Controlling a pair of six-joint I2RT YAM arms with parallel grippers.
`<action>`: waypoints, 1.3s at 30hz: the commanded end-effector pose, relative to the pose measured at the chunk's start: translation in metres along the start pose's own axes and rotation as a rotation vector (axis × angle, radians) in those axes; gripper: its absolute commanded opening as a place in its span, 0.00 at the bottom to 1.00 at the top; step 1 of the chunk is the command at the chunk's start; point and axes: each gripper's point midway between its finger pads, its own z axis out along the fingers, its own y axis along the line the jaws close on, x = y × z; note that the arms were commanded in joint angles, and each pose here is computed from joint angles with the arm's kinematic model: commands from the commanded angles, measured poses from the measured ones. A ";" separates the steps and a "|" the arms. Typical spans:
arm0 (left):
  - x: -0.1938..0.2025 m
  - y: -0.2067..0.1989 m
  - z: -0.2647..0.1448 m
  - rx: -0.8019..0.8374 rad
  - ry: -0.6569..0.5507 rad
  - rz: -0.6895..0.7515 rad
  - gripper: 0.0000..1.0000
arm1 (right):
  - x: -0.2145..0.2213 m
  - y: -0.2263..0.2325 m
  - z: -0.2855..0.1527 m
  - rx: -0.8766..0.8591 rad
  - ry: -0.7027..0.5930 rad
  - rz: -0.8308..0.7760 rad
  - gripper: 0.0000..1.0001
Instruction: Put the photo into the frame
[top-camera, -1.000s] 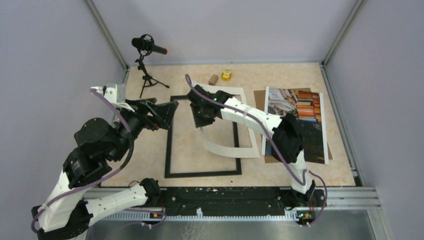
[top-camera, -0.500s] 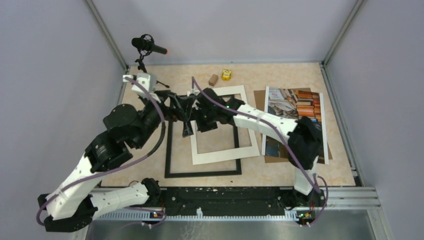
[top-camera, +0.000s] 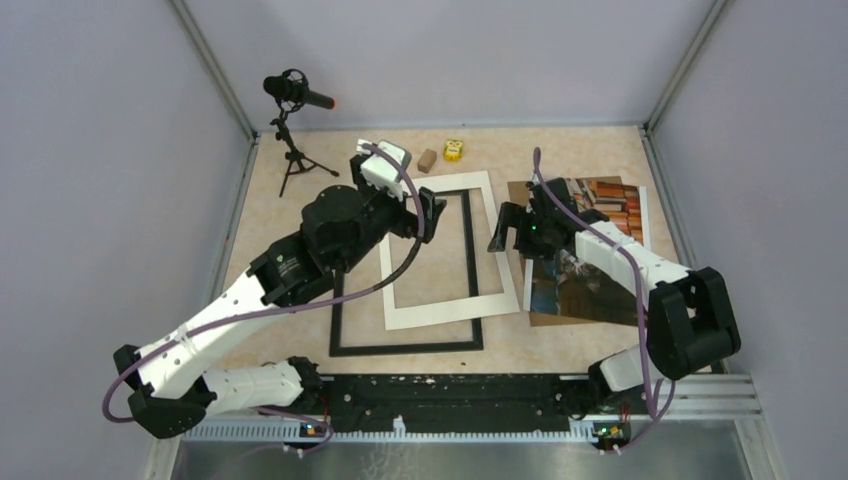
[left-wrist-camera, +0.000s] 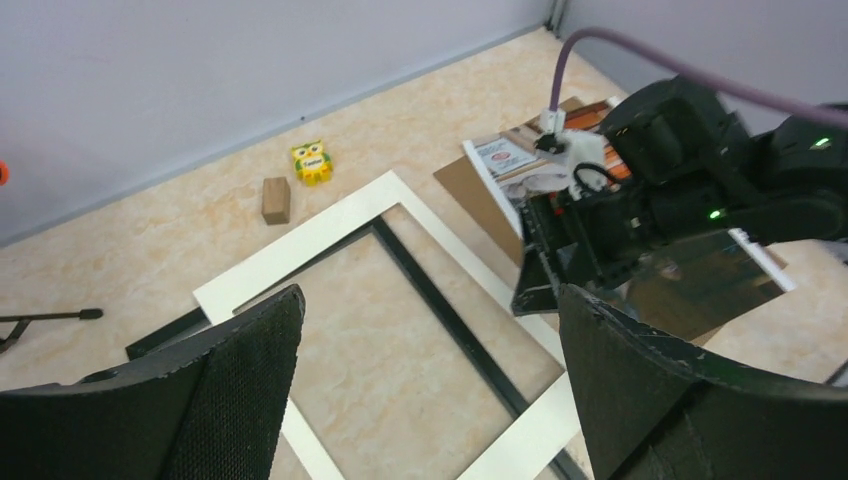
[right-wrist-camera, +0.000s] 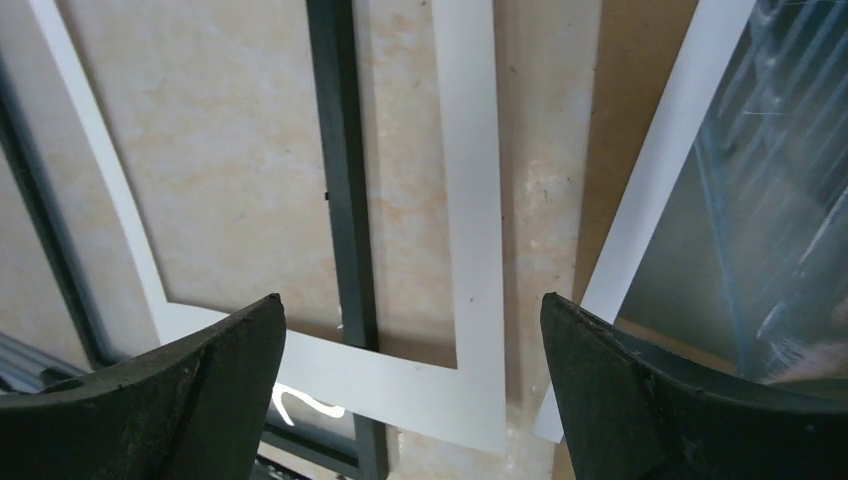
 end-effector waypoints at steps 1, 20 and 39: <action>0.003 0.013 0.000 -0.052 -0.071 0.031 0.99 | -0.006 -0.018 0.002 0.092 -0.026 -0.103 0.91; 0.021 0.034 -0.009 -0.087 -0.106 -0.009 0.99 | 0.058 -0.004 0.021 -0.439 0.117 0.074 0.75; 0.034 0.037 0.000 -0.102 -0.069 -0.002 0.99 | 0.056 0.015 0.019 -0.621 0.090 0.188 0.03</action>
